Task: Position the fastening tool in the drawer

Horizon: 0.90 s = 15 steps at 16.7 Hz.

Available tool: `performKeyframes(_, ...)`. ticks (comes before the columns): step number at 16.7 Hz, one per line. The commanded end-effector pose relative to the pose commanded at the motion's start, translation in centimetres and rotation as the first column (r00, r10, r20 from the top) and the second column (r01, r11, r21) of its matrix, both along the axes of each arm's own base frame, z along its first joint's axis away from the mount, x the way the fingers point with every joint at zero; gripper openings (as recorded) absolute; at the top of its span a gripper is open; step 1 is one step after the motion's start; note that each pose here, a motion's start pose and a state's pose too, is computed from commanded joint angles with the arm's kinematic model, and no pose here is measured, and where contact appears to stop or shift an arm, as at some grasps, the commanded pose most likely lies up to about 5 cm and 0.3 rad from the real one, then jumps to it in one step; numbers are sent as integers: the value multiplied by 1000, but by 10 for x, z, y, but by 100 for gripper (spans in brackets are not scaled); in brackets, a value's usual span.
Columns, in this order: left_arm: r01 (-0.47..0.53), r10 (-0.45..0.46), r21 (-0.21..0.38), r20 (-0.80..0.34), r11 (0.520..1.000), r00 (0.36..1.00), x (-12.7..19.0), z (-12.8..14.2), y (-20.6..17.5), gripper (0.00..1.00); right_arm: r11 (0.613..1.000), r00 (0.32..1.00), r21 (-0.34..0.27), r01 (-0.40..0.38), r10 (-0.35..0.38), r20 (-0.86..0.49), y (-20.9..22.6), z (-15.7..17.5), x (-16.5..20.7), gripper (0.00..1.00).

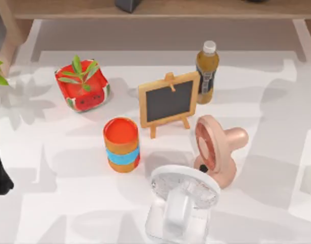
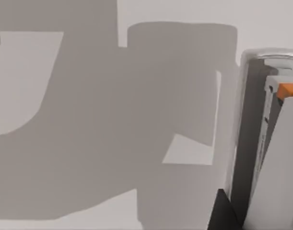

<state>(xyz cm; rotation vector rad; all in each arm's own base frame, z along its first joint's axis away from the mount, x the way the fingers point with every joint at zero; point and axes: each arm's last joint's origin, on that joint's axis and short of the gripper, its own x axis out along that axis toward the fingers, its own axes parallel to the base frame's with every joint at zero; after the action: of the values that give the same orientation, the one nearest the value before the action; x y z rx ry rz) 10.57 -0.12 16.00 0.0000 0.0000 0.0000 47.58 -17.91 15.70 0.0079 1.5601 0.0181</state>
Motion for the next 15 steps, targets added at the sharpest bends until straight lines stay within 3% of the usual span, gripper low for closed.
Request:
performKeyframes(7,0,0,0,0,1000,1000,0,0,0,100,1000,1000,-26,5,-5,-22,2,-4,0,0)
performKeyframes(15,0,0,0,0,1000,1000,0,0,0,100,1000,1000,-26,5,-5,-22,2,-4,0,60)
